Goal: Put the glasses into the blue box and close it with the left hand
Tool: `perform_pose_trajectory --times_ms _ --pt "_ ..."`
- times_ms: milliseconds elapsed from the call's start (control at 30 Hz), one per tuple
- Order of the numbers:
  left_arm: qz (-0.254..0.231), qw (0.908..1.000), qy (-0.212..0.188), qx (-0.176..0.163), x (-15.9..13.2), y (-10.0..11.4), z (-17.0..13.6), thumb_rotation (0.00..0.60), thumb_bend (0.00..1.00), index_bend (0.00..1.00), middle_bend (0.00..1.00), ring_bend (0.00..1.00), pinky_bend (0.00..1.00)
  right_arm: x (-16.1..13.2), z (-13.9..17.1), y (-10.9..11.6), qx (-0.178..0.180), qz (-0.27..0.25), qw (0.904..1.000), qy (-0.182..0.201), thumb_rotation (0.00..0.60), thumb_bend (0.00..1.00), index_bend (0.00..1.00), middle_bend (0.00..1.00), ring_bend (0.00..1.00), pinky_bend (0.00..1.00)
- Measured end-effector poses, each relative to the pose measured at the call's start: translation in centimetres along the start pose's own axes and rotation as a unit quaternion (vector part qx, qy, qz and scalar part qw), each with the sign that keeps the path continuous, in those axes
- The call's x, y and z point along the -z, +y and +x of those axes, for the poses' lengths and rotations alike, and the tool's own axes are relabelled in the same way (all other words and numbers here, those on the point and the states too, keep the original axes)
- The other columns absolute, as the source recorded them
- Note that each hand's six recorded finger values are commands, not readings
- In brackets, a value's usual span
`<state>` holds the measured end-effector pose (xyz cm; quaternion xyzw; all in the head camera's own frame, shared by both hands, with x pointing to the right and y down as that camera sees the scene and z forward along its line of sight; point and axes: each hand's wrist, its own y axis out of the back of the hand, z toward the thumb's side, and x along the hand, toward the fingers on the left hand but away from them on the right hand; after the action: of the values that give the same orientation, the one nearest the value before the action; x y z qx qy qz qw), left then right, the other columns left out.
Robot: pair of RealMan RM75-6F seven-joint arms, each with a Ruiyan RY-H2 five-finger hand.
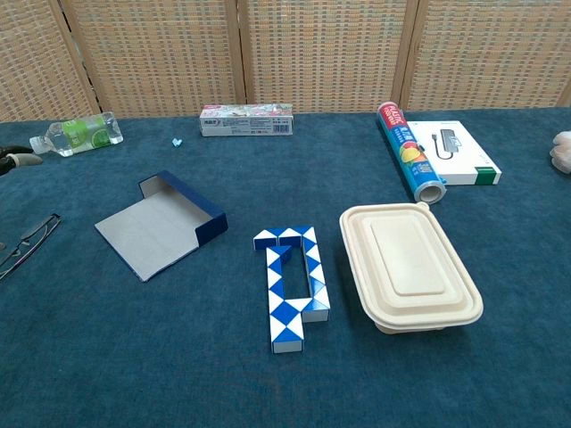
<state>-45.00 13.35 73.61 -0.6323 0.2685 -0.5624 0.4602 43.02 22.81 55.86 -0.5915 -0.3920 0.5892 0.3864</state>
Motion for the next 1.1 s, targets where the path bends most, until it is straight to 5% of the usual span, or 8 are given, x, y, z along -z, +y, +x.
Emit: perform_pose_trajectory --times_ms 667,1100 --pt "0.007 0.9979 -0.061 -0.018 -3.7 0.1 -0.5 0.600 0.00 0.00 0.00 0.00 0.00 0.0 0.0 0.0 0.000 -0.002 1.0000 0.000 0.600 0.00 0.00 0.00 0.00 0.00" --pt "-0.006 0.9956 -0.078 -0.051 -4.0 2.0 -0.6 0.600 0.00 0.00 0.00 0.00 0.00 0.0 0.0 0.0 0.000 -0.002 1.0000 -0.001 0.600 0.00 0.00 0.00 0.00 0.00"
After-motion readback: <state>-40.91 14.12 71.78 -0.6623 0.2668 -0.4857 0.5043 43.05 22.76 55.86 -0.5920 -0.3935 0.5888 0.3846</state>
